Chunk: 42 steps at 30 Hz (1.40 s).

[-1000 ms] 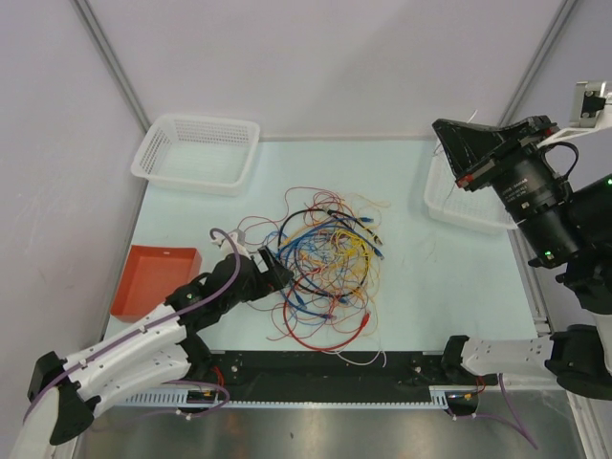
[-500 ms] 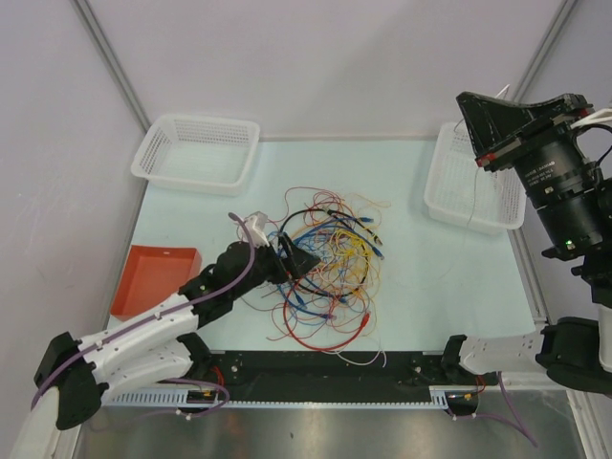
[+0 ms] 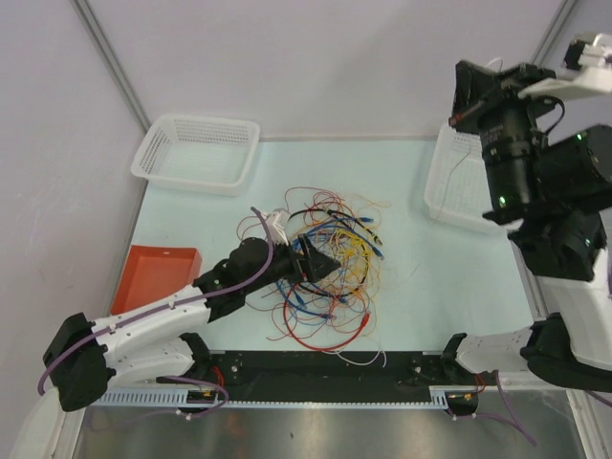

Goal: Untangle the cables

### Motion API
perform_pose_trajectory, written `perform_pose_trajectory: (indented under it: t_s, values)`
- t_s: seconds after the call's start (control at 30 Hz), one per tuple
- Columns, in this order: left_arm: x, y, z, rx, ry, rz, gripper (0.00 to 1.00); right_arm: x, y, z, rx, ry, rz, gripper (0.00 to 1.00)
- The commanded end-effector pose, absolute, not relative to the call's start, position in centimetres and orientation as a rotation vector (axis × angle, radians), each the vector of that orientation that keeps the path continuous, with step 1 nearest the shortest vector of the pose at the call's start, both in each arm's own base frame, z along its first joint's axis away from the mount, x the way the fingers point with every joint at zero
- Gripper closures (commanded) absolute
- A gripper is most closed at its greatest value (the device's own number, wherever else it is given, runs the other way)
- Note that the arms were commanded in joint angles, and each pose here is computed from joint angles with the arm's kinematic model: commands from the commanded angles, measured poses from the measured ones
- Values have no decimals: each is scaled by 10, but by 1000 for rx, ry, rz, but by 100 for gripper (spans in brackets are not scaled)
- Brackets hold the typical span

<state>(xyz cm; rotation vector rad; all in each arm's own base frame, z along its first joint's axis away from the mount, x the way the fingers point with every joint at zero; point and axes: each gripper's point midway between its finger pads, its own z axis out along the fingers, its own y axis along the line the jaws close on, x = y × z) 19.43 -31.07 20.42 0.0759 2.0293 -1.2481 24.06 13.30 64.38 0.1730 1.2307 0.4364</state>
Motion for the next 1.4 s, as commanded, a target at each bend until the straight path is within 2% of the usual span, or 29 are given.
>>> perform_pose_trajectory:
  t_s: [0.0,0.03,0.17,0.27,0.33,0.4,0.5,0.53,0.6,0.63,0.73,0.97,1.07,1.17,1.2,1.37]
  values:
    - [180,-309,195,74,2051,-1289,3,265,105,693,318,1076,398,100]
    - [177,-307,196,74,2044,-1290,3,287,117,687,320,1094,376,100]
    - [167,-297,184,53,2060,-1288,3,310,94,710,415,989,392,100]
    - [161,-290,175,33,2067,-1291,3,324,60,720,499,902,388,100]
    - [158,-289,169,26,2084,-1292,3,331,27,728,596,800,495,100]
    - [154,-288,161,30,2105,-1290,3,320,21,744,587,697,651,100]
    - [152,-289,155,36,2127,-1288,3,326,-6,757,625,588,703,100]
    - [151,-290,153,40,2134,-1287,3,306,-20,776,604,533,705,100]
    - [152,-292,152,52,2141,-1286,3,317,-35,779,620,514,735,100]
    - [152,-293,152,57,2142,-1284,3,314,-34,784,622,502,841,100]
    - [152,-298,151,76,2158,-1279,3,308,-63,786,643,446,920,100]
    - [149,-306,146,89,2187,-1275,3,310,-103,781,709,374,910,100]
    - [149,-307,145,87,2194,-1266,3,323,-103,776,695,411,958,100]
    - [154,-307,153,86,2161,-1253,3,331,-77,770,616,530,973,100]
    - [157,-307,157,87,2148,-1245,3,345,-59,756,605,621,1008,100]
    - [180,-311,206,163,2007,-1153,2,357,25,719,484,901,1077,100]
